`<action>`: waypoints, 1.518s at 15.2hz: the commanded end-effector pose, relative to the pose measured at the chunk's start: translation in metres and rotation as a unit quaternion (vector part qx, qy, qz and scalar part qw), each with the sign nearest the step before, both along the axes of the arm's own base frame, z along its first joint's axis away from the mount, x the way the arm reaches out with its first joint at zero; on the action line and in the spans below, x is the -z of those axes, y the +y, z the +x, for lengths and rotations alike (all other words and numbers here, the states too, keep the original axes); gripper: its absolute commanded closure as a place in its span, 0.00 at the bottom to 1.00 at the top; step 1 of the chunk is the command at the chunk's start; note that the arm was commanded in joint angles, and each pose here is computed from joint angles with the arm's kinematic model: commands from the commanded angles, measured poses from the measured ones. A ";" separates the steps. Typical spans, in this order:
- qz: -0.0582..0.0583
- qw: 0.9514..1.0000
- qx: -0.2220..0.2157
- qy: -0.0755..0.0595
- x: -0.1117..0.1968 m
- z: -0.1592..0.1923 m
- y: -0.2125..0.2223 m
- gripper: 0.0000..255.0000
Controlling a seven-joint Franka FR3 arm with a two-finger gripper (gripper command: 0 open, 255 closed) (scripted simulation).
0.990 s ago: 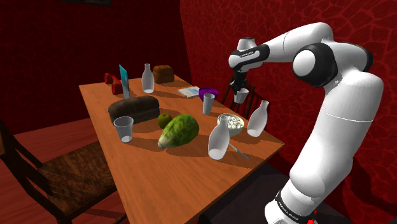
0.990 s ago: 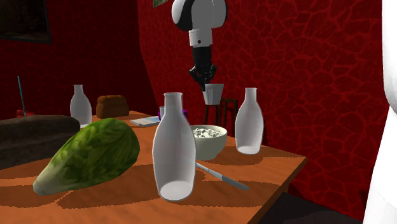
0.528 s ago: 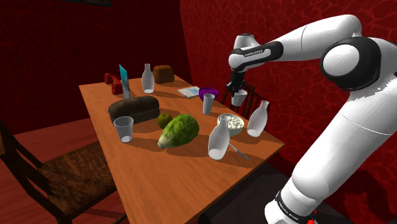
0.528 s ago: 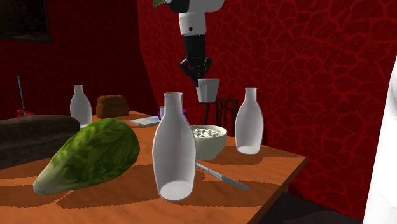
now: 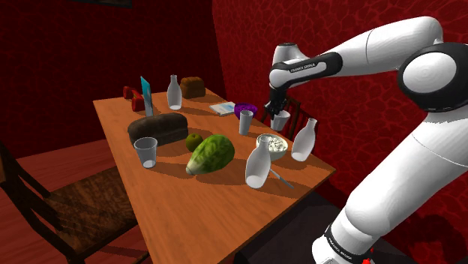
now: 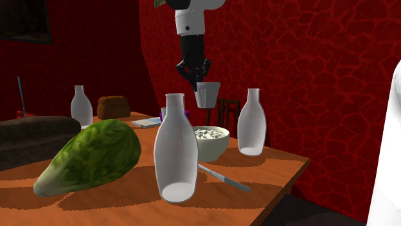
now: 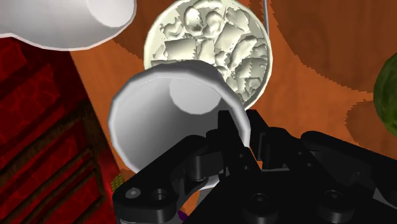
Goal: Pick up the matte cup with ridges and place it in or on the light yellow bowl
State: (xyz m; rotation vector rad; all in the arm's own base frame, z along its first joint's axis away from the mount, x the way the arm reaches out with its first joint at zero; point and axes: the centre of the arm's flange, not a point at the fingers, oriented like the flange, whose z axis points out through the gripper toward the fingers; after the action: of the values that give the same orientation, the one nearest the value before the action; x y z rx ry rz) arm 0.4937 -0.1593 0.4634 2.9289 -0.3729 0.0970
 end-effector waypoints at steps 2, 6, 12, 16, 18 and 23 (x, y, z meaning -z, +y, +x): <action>0.000 1.000 0.000 0.000 0.015 0.000 0.001 1.00; 0.000 1.000 0.000 0.000 0.036 0.000 0.001 1.00; 0.000 1.000 0.000 0.000 0.068 0.000 0.001 1.00; 0.000 1.000 0.000 0.000 0.085 0.000 0.001 1.00; 0.000 1.000 0.000 0.000 0.085 0.000 0.001 1.00; 0.000 1.000 0.000 0.000 0.085 0.000 0.001 1.00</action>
State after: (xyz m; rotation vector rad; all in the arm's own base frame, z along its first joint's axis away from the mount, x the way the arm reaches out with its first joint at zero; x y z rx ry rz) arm 0.4944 -0.1580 0.3797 2.9288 -0.3716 0.1023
